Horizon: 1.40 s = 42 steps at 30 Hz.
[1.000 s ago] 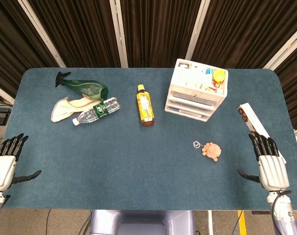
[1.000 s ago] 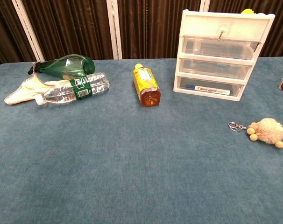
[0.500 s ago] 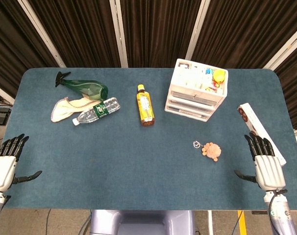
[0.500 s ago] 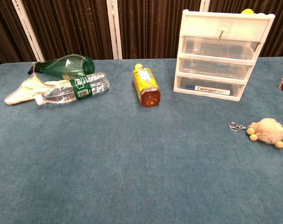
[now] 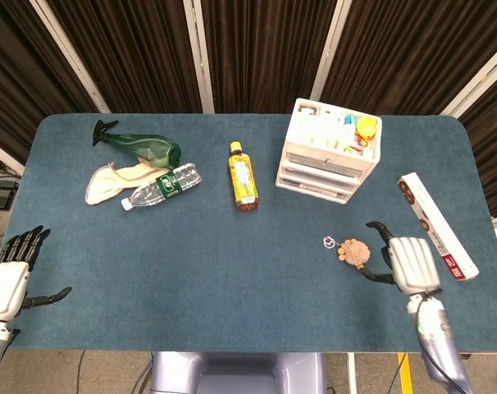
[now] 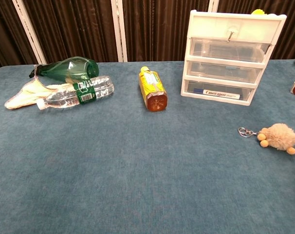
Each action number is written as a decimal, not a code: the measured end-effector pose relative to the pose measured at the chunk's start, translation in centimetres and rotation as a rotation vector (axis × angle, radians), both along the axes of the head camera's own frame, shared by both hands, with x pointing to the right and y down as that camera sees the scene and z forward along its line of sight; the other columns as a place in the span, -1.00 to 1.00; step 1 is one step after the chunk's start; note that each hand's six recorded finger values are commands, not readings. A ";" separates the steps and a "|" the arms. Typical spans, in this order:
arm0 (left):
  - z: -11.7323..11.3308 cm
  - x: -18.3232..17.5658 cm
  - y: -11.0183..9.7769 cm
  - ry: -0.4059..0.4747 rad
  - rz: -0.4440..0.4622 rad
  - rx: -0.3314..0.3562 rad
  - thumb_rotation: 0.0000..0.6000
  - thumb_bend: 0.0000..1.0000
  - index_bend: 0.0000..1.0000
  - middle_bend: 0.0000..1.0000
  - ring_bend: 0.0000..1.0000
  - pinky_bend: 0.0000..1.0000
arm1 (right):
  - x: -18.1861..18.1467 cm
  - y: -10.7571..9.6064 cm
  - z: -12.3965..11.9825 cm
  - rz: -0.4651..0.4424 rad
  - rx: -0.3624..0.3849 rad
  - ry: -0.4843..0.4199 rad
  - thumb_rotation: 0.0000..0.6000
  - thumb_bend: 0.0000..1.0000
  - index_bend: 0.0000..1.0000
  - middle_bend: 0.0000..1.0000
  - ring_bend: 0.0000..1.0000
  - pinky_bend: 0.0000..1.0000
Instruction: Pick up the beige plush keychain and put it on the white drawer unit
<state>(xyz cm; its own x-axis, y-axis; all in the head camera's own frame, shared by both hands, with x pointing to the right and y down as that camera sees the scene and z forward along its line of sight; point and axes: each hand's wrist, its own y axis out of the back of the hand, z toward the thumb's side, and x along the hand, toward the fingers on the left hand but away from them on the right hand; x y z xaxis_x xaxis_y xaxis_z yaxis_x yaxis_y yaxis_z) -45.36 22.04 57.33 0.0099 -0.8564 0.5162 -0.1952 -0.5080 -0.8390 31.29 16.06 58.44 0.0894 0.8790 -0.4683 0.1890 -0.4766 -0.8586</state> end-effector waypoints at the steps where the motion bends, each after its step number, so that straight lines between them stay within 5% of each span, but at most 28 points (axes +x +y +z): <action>1: 0.0 0.0 0.0 0.001 -0.003 -0.002 0.60 -1.00 -1.00 -1.00 -1.00 -1.00 | -0.5 -0.3 0.4 -0.004 -0.013 0.004 1.00 -0.84 -0.40 1.00 1.00 0.83; 10: 0.1 -0.2 -0.1 0.013 -0.014 -0.022 0.61 -1.00 -1.00 -1.00 -1.00 -1.00 | -5.8 -2.5 5.4 -0.013 -0.133 0.023 1.00 -0.62 -0.30 1.00 1.00 0.83; 21: 0.6 -0.3 -0.4 0.021 -0.029 -0.053 0.62 -0.99 -1.00 -1.00 -1.00 -1.00 | -5.8 -3.4 11.5 0.042 -0.216 0.126 1.00 -0.54 -0.29 1.00 1.00 0.83; 42: 1.2 0.4 -0.6 0.034 -0.013 -0.066 0.60 -0.99 -1.00 -1.00 -1.00 -1.00 | -5.1 -2.9 15.2 0.090 -0.252 0.144 1.00 -0.58 -0.21 1.00 1.00 0.83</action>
<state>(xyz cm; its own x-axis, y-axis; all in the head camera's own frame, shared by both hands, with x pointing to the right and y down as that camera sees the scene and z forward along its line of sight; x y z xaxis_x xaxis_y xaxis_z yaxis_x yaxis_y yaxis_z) -44.94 21.42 58.49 0.0175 -0.8208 0.5709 -0.2296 -0.5591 -0.7967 26.20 13.21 73.67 -0.0668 0.7348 -0.6750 0.1248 -0.6651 -0.7363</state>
